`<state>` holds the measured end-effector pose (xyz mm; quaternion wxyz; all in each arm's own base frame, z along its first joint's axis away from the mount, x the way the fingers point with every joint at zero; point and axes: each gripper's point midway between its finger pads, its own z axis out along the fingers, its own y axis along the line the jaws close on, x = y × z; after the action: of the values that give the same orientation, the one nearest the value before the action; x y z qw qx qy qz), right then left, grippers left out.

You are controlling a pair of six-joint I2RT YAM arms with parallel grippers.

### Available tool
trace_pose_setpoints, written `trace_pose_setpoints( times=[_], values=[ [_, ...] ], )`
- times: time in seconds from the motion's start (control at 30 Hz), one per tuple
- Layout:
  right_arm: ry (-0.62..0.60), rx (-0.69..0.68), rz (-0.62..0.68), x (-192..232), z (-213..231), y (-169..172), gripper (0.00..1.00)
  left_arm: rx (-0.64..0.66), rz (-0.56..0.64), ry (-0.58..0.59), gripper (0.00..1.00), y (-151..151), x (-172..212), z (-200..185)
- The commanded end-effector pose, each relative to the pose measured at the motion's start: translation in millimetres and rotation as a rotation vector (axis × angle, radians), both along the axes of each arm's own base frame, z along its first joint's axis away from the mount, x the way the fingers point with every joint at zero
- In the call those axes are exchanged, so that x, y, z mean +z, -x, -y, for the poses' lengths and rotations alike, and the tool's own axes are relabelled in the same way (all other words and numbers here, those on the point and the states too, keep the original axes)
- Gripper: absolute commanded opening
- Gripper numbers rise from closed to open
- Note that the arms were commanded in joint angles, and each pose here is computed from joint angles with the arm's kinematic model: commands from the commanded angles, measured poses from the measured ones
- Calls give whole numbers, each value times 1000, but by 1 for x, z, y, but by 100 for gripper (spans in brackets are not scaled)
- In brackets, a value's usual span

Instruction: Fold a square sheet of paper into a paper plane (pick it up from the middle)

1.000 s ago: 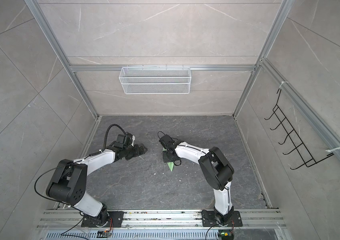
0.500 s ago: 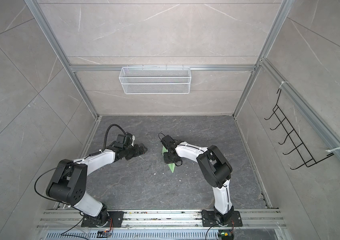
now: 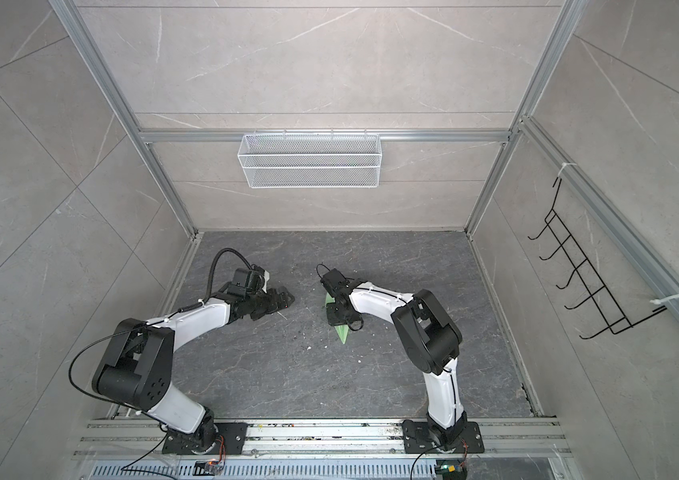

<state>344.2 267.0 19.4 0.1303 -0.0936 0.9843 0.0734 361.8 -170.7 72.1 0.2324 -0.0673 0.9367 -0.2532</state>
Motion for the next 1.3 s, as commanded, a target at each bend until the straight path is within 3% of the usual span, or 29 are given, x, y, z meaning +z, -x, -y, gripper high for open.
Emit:
trace_pose_setpoints(
  times=[0.0,0.27,0.4,1.07,1.27],
  values=[
    [19,-53,46,11,9,-24,10,10,34,0,97,-8,14,-2],
    [-1,-98,100,20,14,-103,9,38,66,-15,98,-9,29,-14],
    [18,-93,89,13,12,-125,10,50,74,-24,98,-7,32,-20],
    [89,-118,32,-28,19,-132,24,60,68,-26,99,-5,30,-25],
    [17,-138,139,35,10,-147,30,62,98,-26,98,-10,43,-26]
  ],
)
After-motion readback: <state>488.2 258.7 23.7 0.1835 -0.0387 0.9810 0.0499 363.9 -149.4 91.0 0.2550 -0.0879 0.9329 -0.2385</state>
